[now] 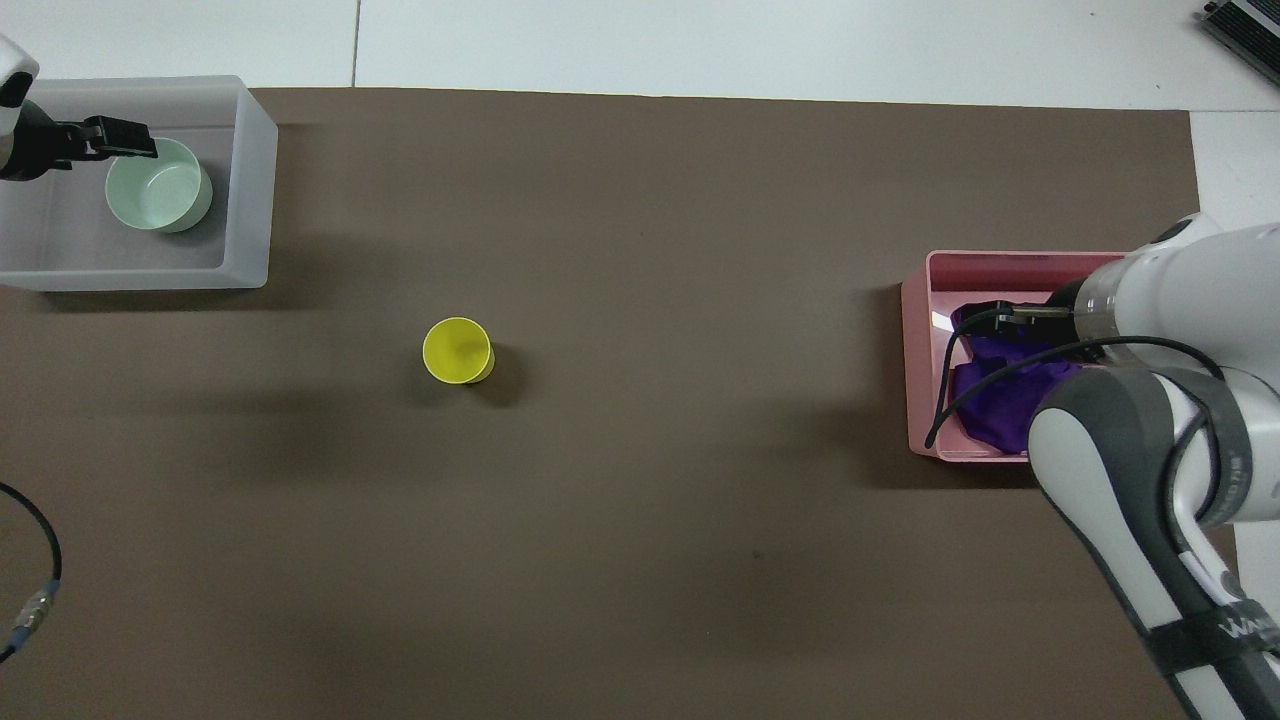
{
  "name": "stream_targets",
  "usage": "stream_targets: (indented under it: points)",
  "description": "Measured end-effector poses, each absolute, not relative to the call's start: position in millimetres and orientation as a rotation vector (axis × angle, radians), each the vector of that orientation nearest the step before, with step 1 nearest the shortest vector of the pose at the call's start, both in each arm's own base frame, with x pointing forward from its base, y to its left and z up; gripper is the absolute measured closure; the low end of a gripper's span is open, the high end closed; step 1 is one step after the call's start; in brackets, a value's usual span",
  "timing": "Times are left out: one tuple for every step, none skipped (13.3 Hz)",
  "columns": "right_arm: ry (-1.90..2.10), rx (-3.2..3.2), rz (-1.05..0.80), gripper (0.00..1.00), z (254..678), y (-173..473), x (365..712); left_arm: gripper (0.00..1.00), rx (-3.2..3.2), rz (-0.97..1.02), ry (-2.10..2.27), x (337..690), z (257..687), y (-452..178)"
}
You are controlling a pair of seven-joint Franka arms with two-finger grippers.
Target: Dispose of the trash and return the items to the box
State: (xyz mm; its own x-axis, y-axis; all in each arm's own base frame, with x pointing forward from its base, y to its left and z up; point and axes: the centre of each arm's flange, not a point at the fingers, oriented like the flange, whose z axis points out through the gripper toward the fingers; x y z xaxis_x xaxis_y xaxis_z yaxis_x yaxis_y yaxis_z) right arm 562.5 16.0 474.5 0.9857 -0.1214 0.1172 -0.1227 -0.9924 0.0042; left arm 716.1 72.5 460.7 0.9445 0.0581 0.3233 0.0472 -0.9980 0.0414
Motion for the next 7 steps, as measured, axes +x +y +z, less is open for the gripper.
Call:
stream_targets:
  points:
    - [-0.202,3.118,0.167,0.00,495,15,561,0.00,3.064,0.495,0.040,704,469,52]
    - [-0.208,3.118,0.153,0.00,517,13,558,0.00,3.064,0.470,-0.002,690,473,31]
    - [-0.213,3.118,0.146,0.00,539,12,555,0.00,3.066,0.431,-0.043,675,473,12]
    - [-0.222,3.117,0.148,0.00,562,11,552,0.00,3.067,0.383,-0.091,658,471,-8]
    - [-0.228,3.118,0.160,0.00,581,11,547,0.00,3.067,0.345,-0.137,642,469,-28]
    - [-0.232,3.118,0.172,0.00,597,10,541,0.00,3.065,0.315,-0.180,629,465,-47]
    - [-0.235,3.118,0.175,0.00,610,9,536,0.00,3.063,0.285,-0.209,617,460,-65]
